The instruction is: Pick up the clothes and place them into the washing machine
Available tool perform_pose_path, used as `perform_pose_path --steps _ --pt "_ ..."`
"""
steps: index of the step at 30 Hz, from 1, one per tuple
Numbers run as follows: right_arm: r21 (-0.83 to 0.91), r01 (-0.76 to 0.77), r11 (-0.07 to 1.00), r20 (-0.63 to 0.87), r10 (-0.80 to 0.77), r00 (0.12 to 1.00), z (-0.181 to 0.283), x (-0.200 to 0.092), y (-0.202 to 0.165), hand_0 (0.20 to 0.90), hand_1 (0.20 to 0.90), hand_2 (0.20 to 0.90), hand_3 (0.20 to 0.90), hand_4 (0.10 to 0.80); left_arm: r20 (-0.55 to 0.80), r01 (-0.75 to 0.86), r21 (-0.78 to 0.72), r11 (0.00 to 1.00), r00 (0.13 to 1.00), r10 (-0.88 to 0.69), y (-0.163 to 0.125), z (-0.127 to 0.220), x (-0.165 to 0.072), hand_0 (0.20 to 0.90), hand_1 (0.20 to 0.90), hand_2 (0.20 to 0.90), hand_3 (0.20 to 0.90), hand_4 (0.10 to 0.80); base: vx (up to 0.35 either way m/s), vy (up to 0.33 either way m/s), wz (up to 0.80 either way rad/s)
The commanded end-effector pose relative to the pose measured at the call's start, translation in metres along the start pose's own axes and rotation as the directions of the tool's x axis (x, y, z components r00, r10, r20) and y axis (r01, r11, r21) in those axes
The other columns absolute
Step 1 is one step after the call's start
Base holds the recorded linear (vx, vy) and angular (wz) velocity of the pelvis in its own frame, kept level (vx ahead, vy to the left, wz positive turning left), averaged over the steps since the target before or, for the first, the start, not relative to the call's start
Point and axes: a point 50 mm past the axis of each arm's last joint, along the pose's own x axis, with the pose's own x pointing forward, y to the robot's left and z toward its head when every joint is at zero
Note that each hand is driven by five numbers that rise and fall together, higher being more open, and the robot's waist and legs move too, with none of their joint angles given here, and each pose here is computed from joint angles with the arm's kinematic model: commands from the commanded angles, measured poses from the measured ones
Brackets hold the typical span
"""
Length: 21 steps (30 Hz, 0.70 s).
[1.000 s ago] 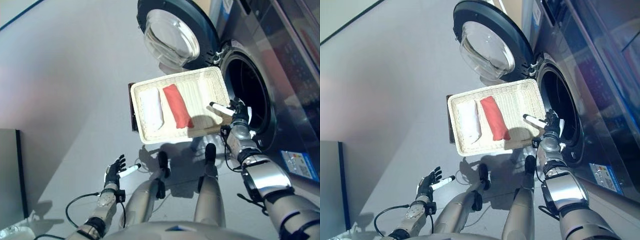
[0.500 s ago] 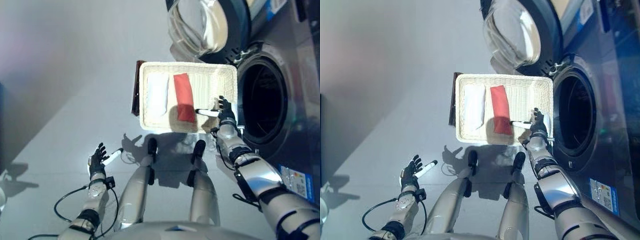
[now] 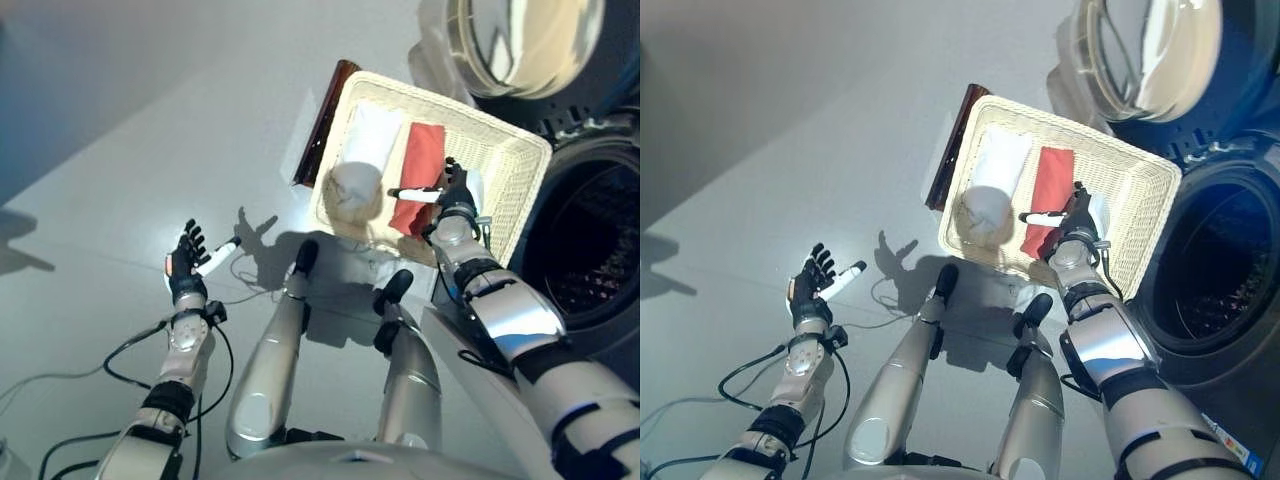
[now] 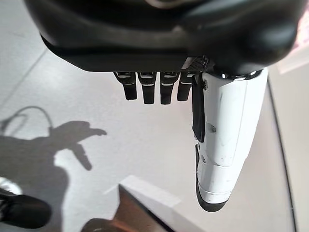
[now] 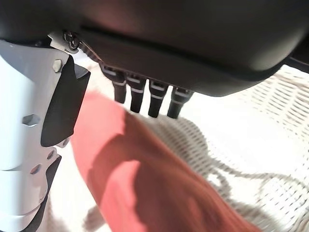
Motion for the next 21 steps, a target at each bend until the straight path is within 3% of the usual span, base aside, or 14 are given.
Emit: perform_pose_path --steps 1,3,5,9,11,21 --pt "-0.168 0.113 0.979 0.016 -0.112 0.994 -0.001 0.007 -0.022 0.461 0.461 0.461 0.461 0.486 0.127 -0.072 0.008 0.997 0.989 0.071 0.021 0.022 0.004 0.9 0.9 0.9 0.9 0.8 -0.029 0.05 0.11" --pt "-0.24 0.105 0.965 0.01 -0.105 0.994 -0.003 0.007 -0.021 0.45 0.45 0.45 0.45 0.478 0.137 -0.052 0.006 0.999 0.989 0.051 0.014 0.024 0.004 0.9 0.9 0.9 0.9 0.8 -0.023 0.041 0.09" --pt "-0.273 0.11 0.956 0.006 -0.113 0.994 -0.003 0.008 -0.024 0.483 0.483 0.483 0.483 0.502 0.144 -0.043 0.008 0.999 0.989 0.042 0.011 0.026 0.003 0.9 0.9 0.9 0.9 0.8 -0.026 0.037 0.05" --pt "-0.324 0.124 0.938 0.001 -0.131 0.991 -0.004 0.011 -0.034 0.442 0.442 0.442 0.442 0.473 0.125 -0.04 0.011 0.999 0.991 0.039 0.007 0.021 0.001 0.9 0.9 0.9 0.9 0.8 -0.021 0.041 0.02" --pt "-0.339 0.121 0.933 -0.015 -0.133 0.991 -0.013 0.009 -0.034 0.2 0.2 0.2 0.2 0.3 0.11 -0.032 0.017 0.999 0.993 0.03 0.003 0.017 -0.001 0.9 0.9 0.9 0.9 0.8 0.005 0.033 0.05" --pt "-0.401 0.086 0.912 -0.084 -0.13 0.988 -0.049 -0.002 -0.026 0.2 0.2 0.2 0.2 0.3 -0.007 -0.015 0.103 0.995 1.0 0.016 0.007 -0.015 -0.018 0.9 0.9 0.9 0.9 0.8 0.017 0.01 0.02"
